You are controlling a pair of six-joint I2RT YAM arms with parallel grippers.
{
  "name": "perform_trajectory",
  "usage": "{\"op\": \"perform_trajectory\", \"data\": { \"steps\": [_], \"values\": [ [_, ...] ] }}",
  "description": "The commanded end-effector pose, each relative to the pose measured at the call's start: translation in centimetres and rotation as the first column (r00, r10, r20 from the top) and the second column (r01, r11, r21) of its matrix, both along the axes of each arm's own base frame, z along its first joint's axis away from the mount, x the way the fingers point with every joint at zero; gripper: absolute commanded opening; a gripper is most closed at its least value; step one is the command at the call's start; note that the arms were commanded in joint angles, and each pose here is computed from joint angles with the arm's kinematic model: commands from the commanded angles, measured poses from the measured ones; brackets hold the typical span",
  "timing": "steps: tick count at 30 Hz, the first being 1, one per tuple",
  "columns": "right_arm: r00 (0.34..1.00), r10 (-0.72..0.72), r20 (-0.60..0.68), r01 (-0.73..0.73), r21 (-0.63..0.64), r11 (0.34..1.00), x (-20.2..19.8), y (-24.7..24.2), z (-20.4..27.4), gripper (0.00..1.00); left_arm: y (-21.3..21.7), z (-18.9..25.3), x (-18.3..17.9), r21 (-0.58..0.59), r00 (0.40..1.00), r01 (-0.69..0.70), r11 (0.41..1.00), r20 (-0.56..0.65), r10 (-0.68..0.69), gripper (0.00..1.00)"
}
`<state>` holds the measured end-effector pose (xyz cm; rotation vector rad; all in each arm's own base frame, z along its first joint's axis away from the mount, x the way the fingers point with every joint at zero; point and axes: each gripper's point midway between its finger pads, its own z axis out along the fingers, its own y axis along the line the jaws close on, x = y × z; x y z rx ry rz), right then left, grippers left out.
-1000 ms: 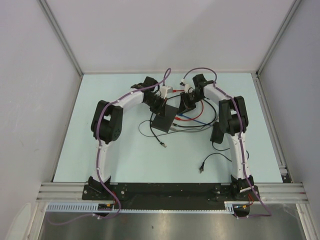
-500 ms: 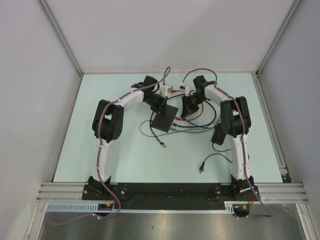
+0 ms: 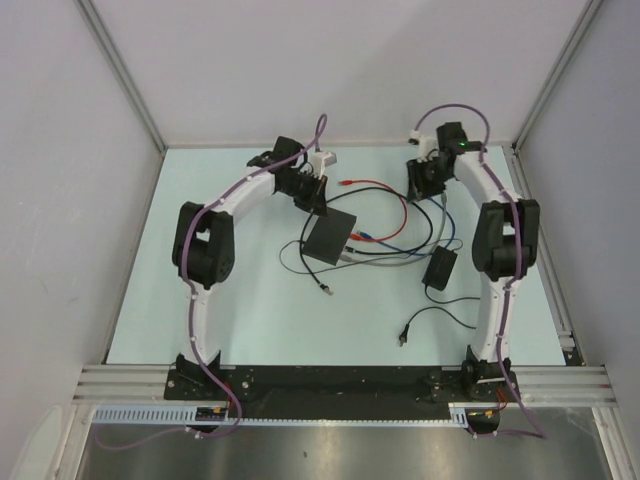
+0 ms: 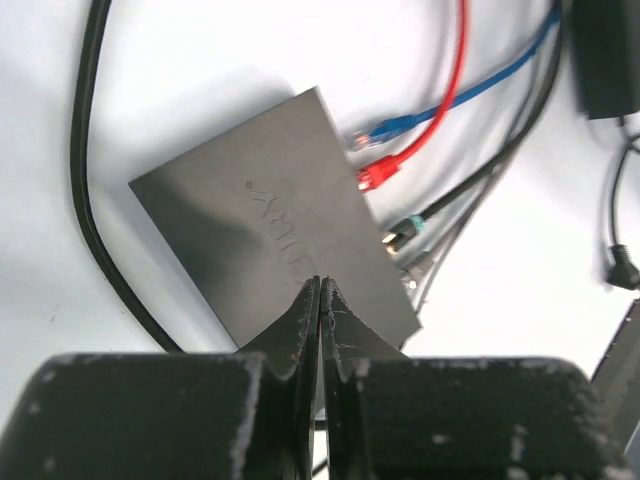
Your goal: Pull the plug from the switch port
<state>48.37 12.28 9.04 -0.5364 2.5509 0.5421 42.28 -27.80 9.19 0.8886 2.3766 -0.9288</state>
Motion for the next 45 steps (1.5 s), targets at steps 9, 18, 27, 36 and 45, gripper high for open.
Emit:
{"op": "perform_trajectory", "data": {
  "steps": [9, 18, 27, 36, 45],
  "values": [
    [0.964, -0.263, -0.043, 0.225, -0.394, 0.891, -2.7, -13.8, -6.3, 0.37, -0.2, 5.1, -0.8, -0.071, 0.996, 0.018, 0.997, 0.086, -0.012, 0.06],
    [0.969, -0.222, -0.109, 0.145, -0.479, 0.866, -3.6, -14.9, -9.6, 0.31, -0.5, 5.0, -0.5, -0.076, 0.997, 0.011, 0.997, 0.081, -0.005, 0.06],
    [0.976, -0.118, -0.183, -0.003, -0.555, 0.832, -4.2, -18.0, -8.8, 0.02, -0.4, 4.8, -0.3, -0.071, 0.997, 0.010, 0.997, 0.080, -0.004, 0.06],
    [0.993, -0.115, 0.019, 0.096, -0.695, 0.712, 3.6, -26.2, -3.0, 0.00, -0.5, 4.8, -0.3, -0.078, 0.997, 0.007, 0.997, 0.075, -0.001, 0.06],
    [0.970, 0.115, 0.215, 0.139, -0.874, 0.466, 10.8, -28.1, 0.9, 0.00, -0.5, 4.9, -0.4, -0.083, 0.997, 0.011, 0.996, 0.079, -0.004, 0.06]
  ]
}}
